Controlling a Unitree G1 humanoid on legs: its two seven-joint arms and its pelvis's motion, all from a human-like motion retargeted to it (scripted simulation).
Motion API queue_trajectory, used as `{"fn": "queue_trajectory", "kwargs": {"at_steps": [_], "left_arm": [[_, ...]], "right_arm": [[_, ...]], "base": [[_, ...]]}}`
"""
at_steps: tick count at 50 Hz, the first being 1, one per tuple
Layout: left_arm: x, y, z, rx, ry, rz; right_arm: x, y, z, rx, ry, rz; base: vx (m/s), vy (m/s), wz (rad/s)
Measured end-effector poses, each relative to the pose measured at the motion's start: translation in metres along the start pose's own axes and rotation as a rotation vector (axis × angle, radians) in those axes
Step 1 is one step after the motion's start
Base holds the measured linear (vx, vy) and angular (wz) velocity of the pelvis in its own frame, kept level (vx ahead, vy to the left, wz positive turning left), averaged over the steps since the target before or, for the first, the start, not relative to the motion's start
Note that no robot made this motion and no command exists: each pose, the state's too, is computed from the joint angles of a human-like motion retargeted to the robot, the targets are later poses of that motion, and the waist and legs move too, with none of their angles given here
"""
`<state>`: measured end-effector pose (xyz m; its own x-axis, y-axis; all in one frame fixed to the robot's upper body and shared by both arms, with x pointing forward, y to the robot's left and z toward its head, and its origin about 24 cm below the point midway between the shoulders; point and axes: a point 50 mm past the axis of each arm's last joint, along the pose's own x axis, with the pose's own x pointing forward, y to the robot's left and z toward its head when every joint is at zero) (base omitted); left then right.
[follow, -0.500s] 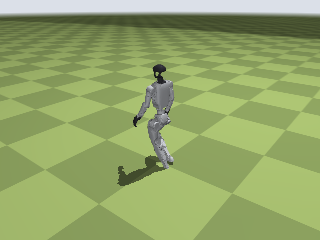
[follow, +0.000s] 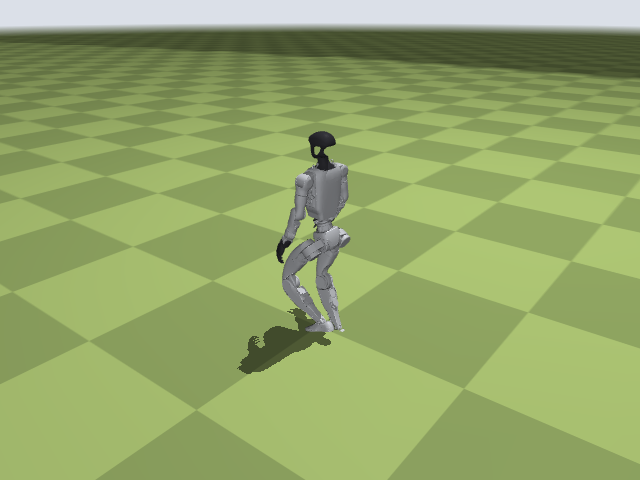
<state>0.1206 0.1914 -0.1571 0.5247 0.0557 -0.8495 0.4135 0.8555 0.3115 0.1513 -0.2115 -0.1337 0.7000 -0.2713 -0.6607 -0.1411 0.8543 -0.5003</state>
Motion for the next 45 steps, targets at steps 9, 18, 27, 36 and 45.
{"fn": "queue_trajectory", "kwargs": {"at_steps": [9,18,27,36,45], "left_arm": [[-0.033,-0.027,-0.082,-0.138,0.249,-0.049],[-0.043,-0.026,-0.103,-0.172,0.336,-0.020],[0.003,0.025,0.002,-0.131,0.029,0.103],[0.005,0.074,0.132,-0.056,-0.430,0.216],[0.009,0.041,0.099,-0.030,-0.331,0.138]], "right_arm": [[0.015,-0.017,0.105,0.042,-0.371,-0.036],[0.005,0.011,0.080,0.008,-0.311,0.097],[-0.011,0.031,-0.013,-0.039,0.041,0.232],[-0.053,0.020,-0.106,-0.046,0.398,0.212],[-0.054,0.016,-0.106,-0.026,0.386,0.126]], "base": [[0.00,0.01,-0.05],[0.01,0.02,0.24],[0.01,0.01,-0.18],[0.01,-0.03,-0.26],[-0.02,-0.06,-0.24]]}}
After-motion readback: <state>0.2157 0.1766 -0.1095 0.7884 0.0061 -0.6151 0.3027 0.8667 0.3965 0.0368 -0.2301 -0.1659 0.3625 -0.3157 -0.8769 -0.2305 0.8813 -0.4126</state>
